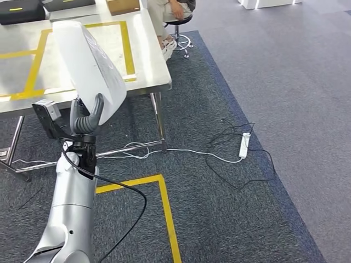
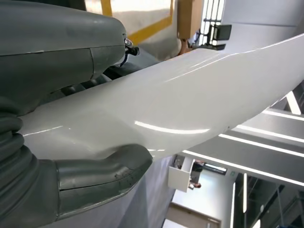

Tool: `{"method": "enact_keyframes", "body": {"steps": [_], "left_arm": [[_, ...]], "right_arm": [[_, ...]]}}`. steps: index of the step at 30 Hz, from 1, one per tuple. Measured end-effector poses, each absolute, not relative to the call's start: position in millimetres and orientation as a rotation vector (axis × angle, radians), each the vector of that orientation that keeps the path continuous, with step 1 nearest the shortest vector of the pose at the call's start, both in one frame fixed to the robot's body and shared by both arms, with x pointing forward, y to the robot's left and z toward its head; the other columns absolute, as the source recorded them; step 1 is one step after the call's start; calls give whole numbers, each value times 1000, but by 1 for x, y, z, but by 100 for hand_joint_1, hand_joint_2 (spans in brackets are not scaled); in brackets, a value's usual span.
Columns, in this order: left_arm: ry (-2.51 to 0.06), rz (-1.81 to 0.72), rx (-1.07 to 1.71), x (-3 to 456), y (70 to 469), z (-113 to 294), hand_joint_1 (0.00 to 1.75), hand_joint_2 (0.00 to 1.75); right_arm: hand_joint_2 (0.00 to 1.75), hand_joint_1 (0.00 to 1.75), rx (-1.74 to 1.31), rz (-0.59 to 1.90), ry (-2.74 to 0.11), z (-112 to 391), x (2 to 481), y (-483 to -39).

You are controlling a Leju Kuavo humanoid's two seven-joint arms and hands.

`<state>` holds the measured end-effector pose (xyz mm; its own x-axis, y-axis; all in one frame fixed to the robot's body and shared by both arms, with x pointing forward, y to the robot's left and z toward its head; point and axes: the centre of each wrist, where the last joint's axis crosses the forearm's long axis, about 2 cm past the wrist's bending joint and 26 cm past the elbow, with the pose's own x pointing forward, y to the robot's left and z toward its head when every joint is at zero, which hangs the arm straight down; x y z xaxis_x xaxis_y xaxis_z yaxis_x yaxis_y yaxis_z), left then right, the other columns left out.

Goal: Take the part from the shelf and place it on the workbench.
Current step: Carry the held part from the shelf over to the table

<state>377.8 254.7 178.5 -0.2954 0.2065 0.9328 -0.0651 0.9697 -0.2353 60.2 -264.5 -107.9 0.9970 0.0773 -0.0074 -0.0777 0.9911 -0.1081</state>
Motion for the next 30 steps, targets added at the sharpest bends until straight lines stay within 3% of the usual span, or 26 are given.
{"method": "enact_keyframes", "body": {"steps": [30], "left_arm": [[-1855,255,-95,370,252,165,175,175]], "right_arm": [[0,0,-88,63,-23,-108,60,-262]]}}
